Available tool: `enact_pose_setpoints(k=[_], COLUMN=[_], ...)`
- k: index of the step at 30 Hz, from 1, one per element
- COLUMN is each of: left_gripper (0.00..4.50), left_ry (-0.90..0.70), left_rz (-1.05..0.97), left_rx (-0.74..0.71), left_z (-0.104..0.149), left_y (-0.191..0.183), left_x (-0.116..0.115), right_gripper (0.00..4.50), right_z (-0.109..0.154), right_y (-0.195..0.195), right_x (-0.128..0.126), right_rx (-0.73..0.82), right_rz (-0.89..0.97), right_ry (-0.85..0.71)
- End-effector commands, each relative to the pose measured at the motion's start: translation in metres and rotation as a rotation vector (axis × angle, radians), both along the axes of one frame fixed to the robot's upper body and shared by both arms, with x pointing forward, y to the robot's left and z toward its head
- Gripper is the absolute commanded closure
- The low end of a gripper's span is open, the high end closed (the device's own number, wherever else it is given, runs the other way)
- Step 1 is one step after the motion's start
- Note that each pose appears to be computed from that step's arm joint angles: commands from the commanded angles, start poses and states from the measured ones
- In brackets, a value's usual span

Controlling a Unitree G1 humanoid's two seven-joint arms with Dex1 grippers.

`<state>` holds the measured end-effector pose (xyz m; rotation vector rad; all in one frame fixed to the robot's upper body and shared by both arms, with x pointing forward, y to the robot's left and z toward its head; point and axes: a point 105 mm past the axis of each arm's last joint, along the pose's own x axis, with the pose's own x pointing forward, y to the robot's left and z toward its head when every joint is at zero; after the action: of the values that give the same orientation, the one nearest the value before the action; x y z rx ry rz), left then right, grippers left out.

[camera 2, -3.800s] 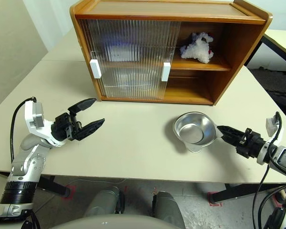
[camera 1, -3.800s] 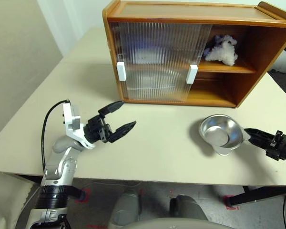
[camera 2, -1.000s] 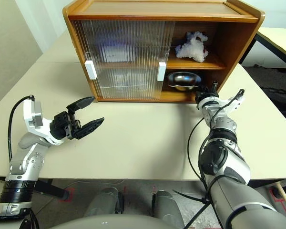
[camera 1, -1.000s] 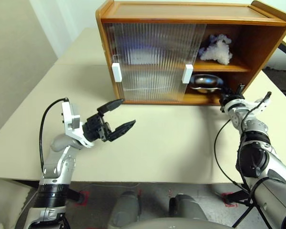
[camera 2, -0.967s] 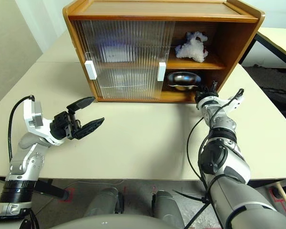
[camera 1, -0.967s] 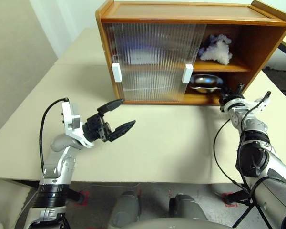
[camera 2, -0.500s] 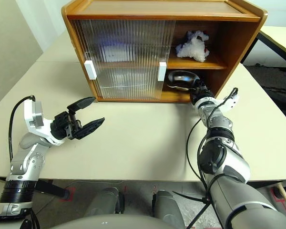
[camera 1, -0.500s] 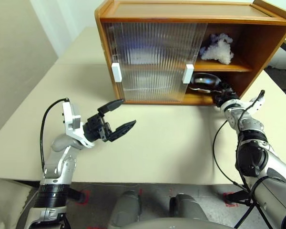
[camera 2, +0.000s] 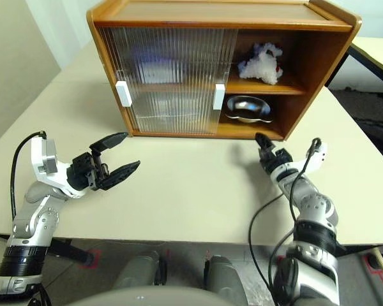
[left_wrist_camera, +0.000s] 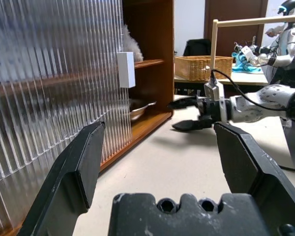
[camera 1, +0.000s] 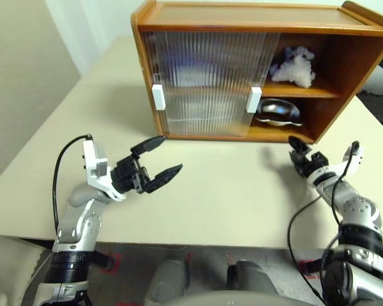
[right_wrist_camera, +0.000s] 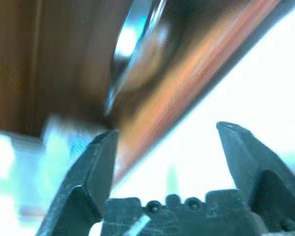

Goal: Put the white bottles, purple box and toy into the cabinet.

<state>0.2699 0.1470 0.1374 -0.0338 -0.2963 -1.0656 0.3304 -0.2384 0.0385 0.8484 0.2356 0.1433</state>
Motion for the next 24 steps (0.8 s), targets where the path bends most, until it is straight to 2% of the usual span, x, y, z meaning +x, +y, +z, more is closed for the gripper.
enact_pose_setpoints(k=[1, 6, 10, 16, 19, 24], left_gripper=[0.00, 0.00, 0.00, 0.00, 0.00, 0.00], left_ry=[0.007, 0.005, 0.003, -0.001, -0.003, -0.006], left_rz=[0.001, 0.014, 0.023, 0.031, 0.033, 0.033], left_rx=[0.007, 0.003, 0.003, 0.004, 0.006, 0.007], left_z=[-0.002, -0.001, -0.001, 0.000, 0.001, 0.001], left_y=[0.000, 0.002, 0.003, 0.005, 0.005, 0.005], left_x=[0.000, 0.001, 0.001, 0.003, 0.004, 0.005], right_gripper=[0.97, 2.89, 4.41, 4.49, 4.49, 4.49], right_z=[-0.001, 0.036, 0.060, 0.092, 0.092, 0.096], right_y=[0.029, 0.062, 0.092, 0.126, 0.139, 0.136], right_x=[-0.014, -0.022, -0.023, -0.009, -0.001, 0.015], right_rx=[-0.183, -0.218, -0.201, -0.196, -0.285, -0.359], right_rz=[0.170, 0.317, 0.427, 0.491, 0.520, 0.442], right_ry=[-0.090, -0.361, -0.477, -0.562, -0.539, -0.526])
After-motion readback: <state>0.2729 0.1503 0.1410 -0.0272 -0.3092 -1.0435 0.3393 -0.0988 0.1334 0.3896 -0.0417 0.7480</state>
